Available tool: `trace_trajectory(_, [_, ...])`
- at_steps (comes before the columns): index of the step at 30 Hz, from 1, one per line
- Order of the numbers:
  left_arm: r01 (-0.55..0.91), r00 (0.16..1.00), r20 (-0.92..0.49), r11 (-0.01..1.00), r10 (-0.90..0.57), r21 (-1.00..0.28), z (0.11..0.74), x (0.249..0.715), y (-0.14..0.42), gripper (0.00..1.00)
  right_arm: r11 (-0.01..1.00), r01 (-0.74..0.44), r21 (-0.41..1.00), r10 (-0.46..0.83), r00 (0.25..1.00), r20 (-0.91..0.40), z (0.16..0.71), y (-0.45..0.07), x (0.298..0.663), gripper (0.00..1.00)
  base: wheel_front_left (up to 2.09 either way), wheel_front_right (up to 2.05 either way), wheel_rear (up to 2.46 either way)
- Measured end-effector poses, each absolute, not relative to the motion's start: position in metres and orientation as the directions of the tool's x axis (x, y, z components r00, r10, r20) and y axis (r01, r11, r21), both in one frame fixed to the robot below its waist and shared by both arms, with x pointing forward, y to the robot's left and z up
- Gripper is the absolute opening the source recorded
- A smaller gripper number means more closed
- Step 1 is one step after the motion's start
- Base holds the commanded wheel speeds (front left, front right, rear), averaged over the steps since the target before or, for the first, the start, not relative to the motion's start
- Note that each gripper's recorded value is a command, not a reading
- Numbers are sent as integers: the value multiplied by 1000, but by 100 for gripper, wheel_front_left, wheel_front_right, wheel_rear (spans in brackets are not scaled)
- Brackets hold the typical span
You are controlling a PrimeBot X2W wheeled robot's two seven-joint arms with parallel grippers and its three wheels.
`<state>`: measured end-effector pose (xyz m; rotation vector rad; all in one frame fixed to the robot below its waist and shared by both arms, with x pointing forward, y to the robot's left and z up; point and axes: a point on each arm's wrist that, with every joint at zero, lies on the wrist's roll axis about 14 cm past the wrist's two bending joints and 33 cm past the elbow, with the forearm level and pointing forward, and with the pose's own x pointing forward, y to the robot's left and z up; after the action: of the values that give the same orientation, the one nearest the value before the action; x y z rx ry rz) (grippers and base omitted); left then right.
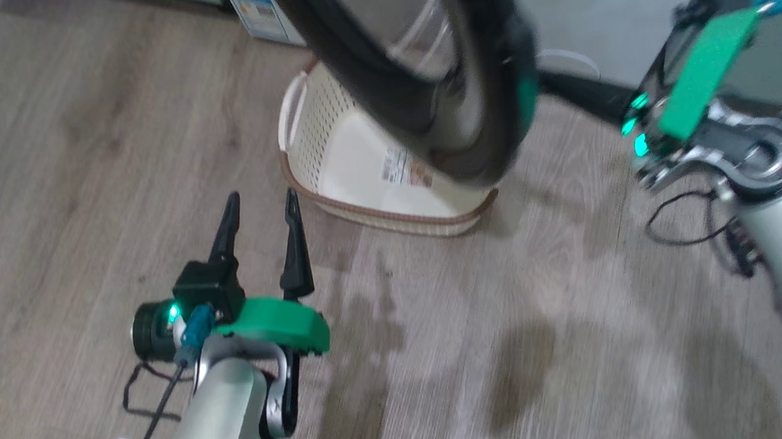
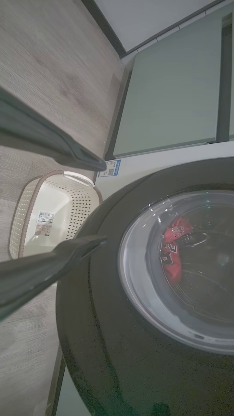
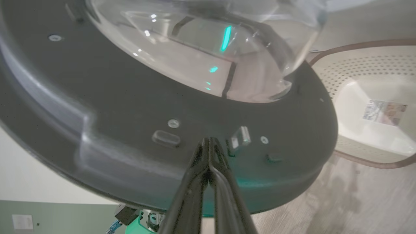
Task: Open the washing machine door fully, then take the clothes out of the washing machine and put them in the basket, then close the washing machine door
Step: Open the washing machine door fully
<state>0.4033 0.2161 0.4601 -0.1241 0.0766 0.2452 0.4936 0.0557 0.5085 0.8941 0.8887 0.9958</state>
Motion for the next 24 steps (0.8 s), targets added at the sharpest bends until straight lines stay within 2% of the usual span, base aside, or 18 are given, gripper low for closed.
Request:
trace_trajectory(12, [-298, 955, -36, 948, 296, -114, 482, 355, 238, 100, 218, -292, 931, 971, 161, -177, 522, 107, 416, 0, 0, 0, 0])
trace_trajectory(24, [-334, 941, 3, 934, 337, -124, 495, 330, 252, 100, 197, -275, 941, 977, 130, -166, 524, 143, 383, 0, 0, 0, 0])
